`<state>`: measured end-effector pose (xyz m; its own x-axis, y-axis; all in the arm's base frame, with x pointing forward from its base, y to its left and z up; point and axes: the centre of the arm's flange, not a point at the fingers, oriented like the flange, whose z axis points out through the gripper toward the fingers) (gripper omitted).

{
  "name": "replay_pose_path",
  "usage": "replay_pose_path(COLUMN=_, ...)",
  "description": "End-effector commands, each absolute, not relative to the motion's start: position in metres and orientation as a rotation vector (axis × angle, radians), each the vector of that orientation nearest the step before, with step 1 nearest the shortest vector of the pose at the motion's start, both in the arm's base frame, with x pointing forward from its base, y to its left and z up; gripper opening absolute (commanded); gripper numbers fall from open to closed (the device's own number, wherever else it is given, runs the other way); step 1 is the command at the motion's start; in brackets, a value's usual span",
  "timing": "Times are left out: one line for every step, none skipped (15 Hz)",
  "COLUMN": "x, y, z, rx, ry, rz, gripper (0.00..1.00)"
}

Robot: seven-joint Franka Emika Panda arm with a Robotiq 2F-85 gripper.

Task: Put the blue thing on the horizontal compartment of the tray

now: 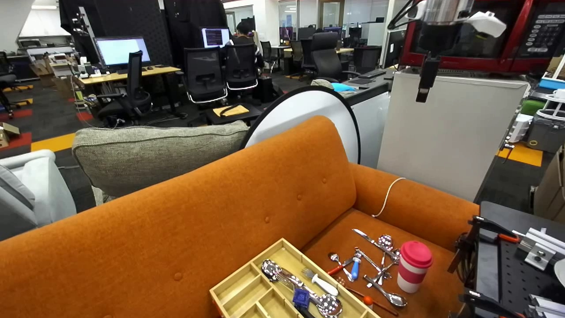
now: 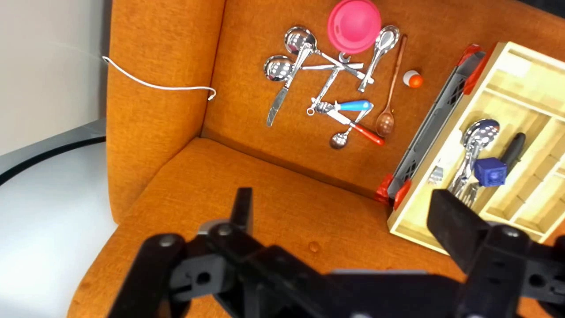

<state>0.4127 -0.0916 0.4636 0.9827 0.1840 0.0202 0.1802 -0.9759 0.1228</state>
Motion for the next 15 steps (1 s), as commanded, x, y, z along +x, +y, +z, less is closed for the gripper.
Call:
replay_pose_path(x=0.419, y=-0.089, z=0.456, rx=3.001, ry=0.268, rz=0.026, gripper=1.0)
replay_pose_path(x=0.424, y=-0.089, z=0.453, rx=2.998, ry=0.264, rz=0.015, gripper=1.0)
replay_pose_path(x=0.426, y=-0.09, z=0.454, rx=2.997, ry=0.26, rz=0.016, gripper=1.0)
replay_pose_path(x=0.426, y=-0.092, z=0.456, rx=2.997, ry=0.256, rz=0.022, gripper=1.0)
replay_pose_path(x=0.426, y=-0.092, z=0.457, rx=2.996, ry=0.253, rz=0.027, gripper=1.0)
replay_pose_path(x=0.426, y=-0.092, z=0.458, rx=2.996, ry=0.253, rz=0.029, gripper=1.0)
replay_pose_path(x=0.426, y=-0.092, z=0.458, rx=2.996, ry=0.253, rz=0.029, gripper=1.0)
replay_pose_path(x=0.426, y=-0.093, z=0.458, rx=2.996, ry=0.252, rz=0.028, gripper=1.0)
replay_pose_path(x=0.432, y=-0.092, z=0.451, rx=3.022, ry=0.229, rz=0.039, gripper=1.0)
replay_pose_path(x=0.44, y=-0.089, z=0.442, rx=3.052, ry=0.246, rz=0.058, gripper=1.0)
replay_pose_path(x=0.45, y=-0.087, z=0.429, rx=3.078, ry=0.241, rz=0.059, gripper=1.0)
replay_pose_path(x=0.459, y=-0.084, z=0.413, rx=3.092, ry=0.241, rz=0.053, gripper=1.0)
replay_pose_path(x=0.468, y=-0.081, z=0.396, rx=3.112, ry=0.248, rz=0.04, gripper=1.0)
replay_pose_path(x=0.477, y=-0.076, z=0.374, rx=3.133, ry=0.247, rz=0.012, gripper=1.0)
replay_pose_path(x=0.485, y=-0.072, z=0.352, rx=3.14, ry=0.24, rz=-0.012, gripper=1.0)
